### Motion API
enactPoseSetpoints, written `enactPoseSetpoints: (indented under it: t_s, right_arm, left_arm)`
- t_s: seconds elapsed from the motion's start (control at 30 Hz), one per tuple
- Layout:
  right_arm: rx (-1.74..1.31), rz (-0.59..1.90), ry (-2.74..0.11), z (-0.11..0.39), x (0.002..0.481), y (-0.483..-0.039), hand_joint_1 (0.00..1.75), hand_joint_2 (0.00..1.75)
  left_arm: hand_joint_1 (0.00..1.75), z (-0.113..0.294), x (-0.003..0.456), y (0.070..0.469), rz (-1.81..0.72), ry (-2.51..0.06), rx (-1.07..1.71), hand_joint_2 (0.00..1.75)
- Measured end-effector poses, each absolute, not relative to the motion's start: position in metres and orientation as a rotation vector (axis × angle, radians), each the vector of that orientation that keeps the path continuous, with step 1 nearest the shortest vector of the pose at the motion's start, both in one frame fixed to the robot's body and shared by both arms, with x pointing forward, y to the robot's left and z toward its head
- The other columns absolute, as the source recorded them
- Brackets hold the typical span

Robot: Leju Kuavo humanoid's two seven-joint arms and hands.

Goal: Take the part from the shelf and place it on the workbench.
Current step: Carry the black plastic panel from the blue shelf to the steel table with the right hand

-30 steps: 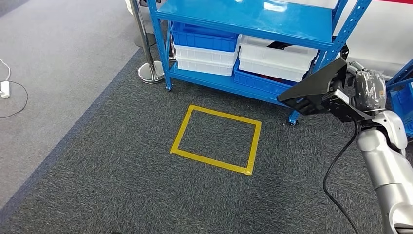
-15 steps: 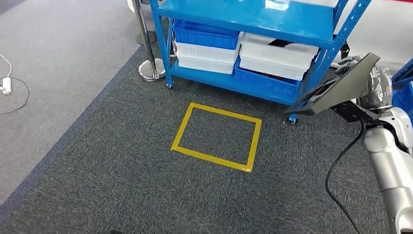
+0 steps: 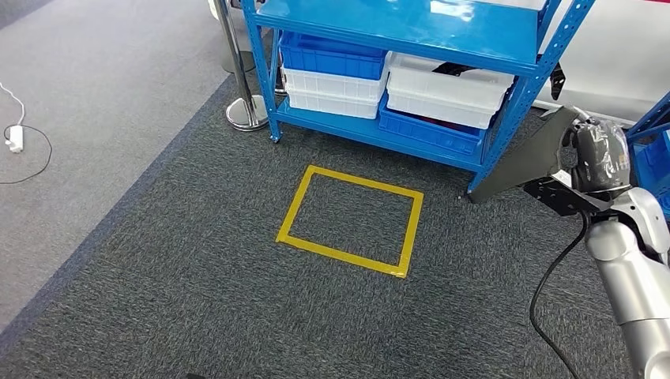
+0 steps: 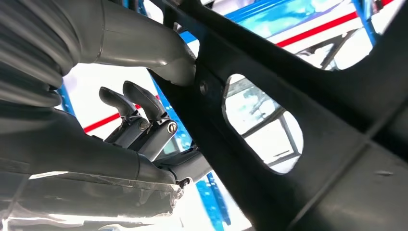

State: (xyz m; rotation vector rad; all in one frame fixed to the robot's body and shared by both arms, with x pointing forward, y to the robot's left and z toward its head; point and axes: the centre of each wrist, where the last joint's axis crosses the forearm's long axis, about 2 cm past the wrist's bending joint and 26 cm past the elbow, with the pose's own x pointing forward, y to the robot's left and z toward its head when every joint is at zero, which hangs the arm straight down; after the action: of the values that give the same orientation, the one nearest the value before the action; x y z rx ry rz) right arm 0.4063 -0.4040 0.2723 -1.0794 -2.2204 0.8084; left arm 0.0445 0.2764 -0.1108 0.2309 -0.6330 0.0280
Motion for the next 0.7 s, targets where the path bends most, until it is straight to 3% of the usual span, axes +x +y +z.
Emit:
enactPoseSetpoints:
  t_s: [0.2,0.7]
  right_arm:
    - [-1.07,0.892,-2.224,0.252,0.387,-0.396,1.75,1.75]
    - [-0.986,0.854,-2.314,0.256,0.378,-0.387,1.75,1.75]
  left_arm:
    - [0.0,-0.111,0.041,0.277,0.018,-0.636,0.227,1.75]
    - [0.0,-0.111,0.042,0.28,0.018,-0.622,0.234,1.75]
